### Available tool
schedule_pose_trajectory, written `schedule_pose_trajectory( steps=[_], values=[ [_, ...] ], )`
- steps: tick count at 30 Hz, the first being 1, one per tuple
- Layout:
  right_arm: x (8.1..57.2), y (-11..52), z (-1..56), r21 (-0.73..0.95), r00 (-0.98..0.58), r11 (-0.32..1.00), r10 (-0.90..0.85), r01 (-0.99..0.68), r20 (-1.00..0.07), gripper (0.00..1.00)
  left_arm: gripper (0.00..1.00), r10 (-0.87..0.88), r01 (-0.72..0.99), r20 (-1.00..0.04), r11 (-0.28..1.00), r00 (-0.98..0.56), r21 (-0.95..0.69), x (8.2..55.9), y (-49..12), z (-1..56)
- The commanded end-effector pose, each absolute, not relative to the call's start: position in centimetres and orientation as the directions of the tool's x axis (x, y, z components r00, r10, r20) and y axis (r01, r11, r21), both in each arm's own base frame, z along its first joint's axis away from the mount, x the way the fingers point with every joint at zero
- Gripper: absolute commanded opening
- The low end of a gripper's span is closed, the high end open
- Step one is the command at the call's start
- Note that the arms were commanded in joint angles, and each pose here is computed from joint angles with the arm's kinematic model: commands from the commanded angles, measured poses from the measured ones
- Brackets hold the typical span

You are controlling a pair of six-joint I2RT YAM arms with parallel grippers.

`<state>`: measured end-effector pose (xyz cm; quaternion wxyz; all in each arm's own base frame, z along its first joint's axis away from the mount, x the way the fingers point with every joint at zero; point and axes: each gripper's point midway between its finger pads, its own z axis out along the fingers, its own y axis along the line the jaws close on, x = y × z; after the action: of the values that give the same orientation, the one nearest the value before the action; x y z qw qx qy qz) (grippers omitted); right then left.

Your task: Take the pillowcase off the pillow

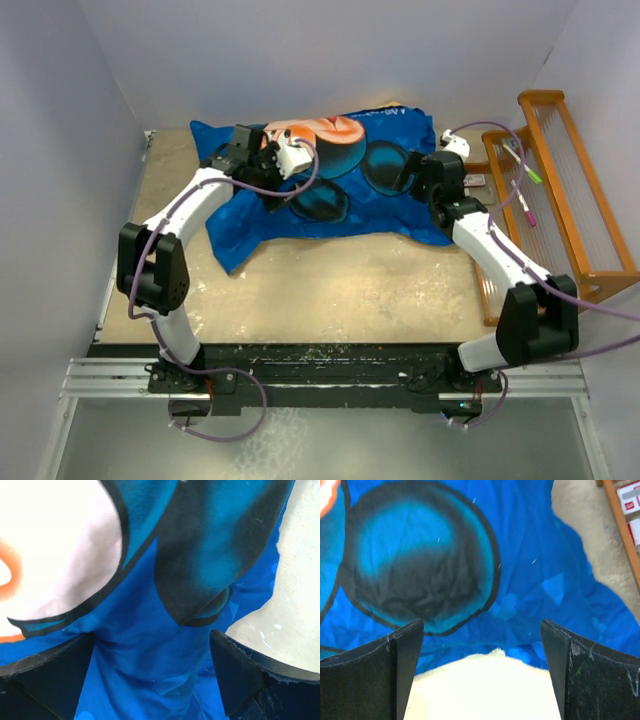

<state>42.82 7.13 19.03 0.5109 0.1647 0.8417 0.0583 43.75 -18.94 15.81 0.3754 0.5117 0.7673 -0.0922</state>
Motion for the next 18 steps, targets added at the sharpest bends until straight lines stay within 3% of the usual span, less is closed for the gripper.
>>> schedule_pose_trajectory(
  steps=[1, 9, 13, 18],
  values=[
    [43.2, 7.6, 20.0, 0.258, -0.46, 0.952, 0.305, 0.164, -0.834, 1.0, 0.99, 0.773, 0.837, -0.626, 0.275, 0.1, 0.474, 45.1, -23.0, 16.7],
    [44.9, 7.8, 19.5, 0.278, -0.507, 0.952, 0.305, 0.13, -0.806, 1.0, 0.99, 0.754, 0.797, -0.553, 0.066, 0.354, 0.601, 40.1, -27.3, 24.0],
    [45.7, 8.2, 20.2, 0.296, -0.513, 0.948, 0.311, 0.114, -0.8, 1.0, 0.99, 0.751, 0.775, -0.534, 0.045, 0.39, 0.63, 40.3, -28.3, 25.0],
    [45.4, 8.5, 20.9, 0.338, -0.499, 0.934, 0.35, 0.118, -0.793, 1.0, 0.99, 0.757, 0.791, -0.571, 0.119, 0.319, 0.6, 43.3, -30.0, 22.6]
  ],
)
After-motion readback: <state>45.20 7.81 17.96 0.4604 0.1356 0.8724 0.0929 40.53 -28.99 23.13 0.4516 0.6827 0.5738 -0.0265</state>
